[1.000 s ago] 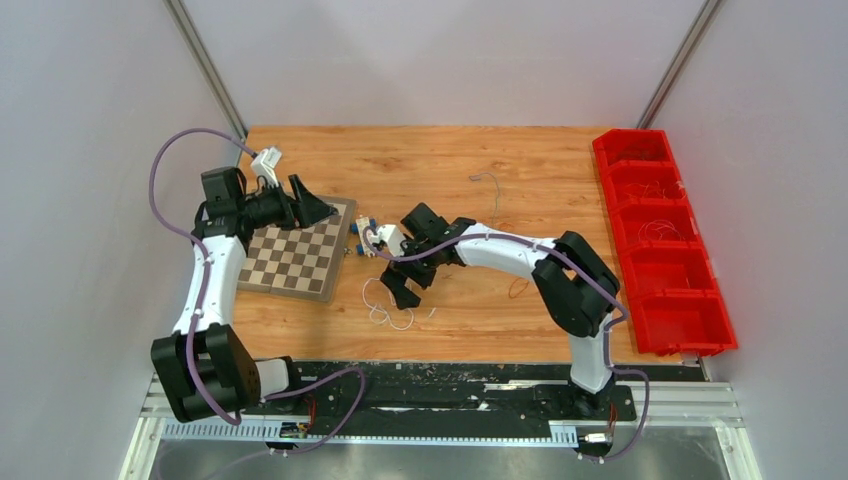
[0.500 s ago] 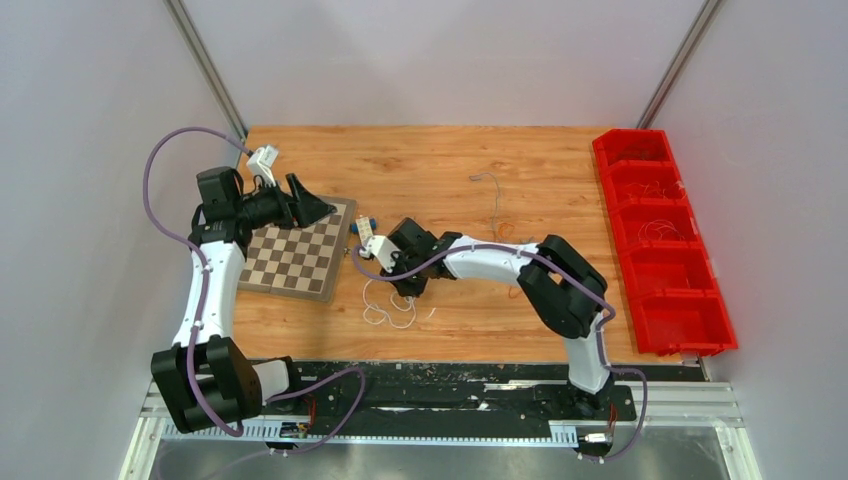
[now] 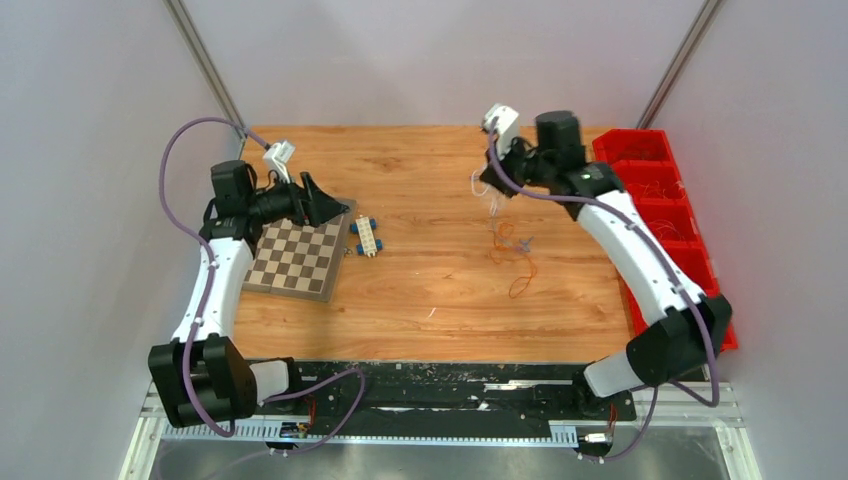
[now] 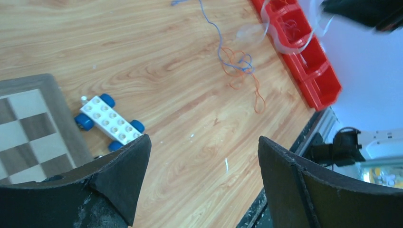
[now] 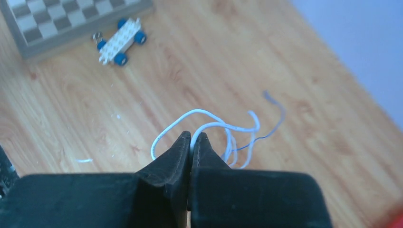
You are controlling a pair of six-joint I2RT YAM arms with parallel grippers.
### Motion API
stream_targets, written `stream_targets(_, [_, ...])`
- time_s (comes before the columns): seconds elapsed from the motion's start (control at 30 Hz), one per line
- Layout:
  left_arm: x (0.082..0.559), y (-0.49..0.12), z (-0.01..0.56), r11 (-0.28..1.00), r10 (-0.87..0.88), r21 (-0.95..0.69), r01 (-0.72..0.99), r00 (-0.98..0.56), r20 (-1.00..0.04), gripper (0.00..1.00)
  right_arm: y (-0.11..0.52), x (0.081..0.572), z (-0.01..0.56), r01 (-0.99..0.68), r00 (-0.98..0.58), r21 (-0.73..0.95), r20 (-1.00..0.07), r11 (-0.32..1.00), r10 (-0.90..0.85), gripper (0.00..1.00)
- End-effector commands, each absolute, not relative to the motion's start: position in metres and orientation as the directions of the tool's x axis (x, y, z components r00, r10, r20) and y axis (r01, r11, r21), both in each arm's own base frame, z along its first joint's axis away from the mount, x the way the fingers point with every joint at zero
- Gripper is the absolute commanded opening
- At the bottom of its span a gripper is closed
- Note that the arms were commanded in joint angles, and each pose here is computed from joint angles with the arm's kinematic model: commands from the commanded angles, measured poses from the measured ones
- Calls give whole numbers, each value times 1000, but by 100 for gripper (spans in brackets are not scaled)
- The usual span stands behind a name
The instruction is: Untangle the cables
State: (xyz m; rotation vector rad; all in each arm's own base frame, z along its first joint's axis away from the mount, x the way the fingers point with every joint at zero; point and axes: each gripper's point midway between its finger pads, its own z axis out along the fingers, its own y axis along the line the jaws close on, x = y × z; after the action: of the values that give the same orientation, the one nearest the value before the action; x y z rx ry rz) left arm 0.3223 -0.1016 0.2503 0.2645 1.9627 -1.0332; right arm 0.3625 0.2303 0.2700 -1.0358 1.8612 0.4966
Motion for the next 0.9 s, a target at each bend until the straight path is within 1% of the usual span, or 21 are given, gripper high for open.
stream_targets(0.0, [327,-121,276,599,-126,-474,645,-508,-852,91,190,359,357,-775,-133,-107,-936,623,-326,0])
stream_targets(0.13, [337,-128,286,576,-133,-478,663,-501,-855,91,131,371,415,-633,-66,-190,-952,750,-298,0])
stream_targets(0.23, [346,-131,290,559,-138,-489,670,-506,-851,91,79,381,434,-512,-70,-223,-952,829,-299,0])
stream_targets(0.33, [349,-137,293,540,-135,-496,680,-512,-848,92,31,383,441,-408,-112,-223,-950,885,-291,0])
stream_targets(0.37, [351,-139,293,537,-134,-498,681,-515,-847,93,16,383,440,-380,-137,-217,-948,899,-287,0])
stream_targets(0.43, [350,-144,294,525,-125,-502,688,-521,-845,99,-9,378,434,-333,-195,-206,-940,920,-281,0])
stream_targets(0.7, [336,-170,289,514,-36,-436,739,-489,-871,100,-117,326,380,-112,-446,-222,-860,968,-249,0])
stream_targets(0.87, [330,-179,284,515,-4,-394,761,-458,-889,100,-158,283,356,-45,-583,-239,-783,970,-220,0])
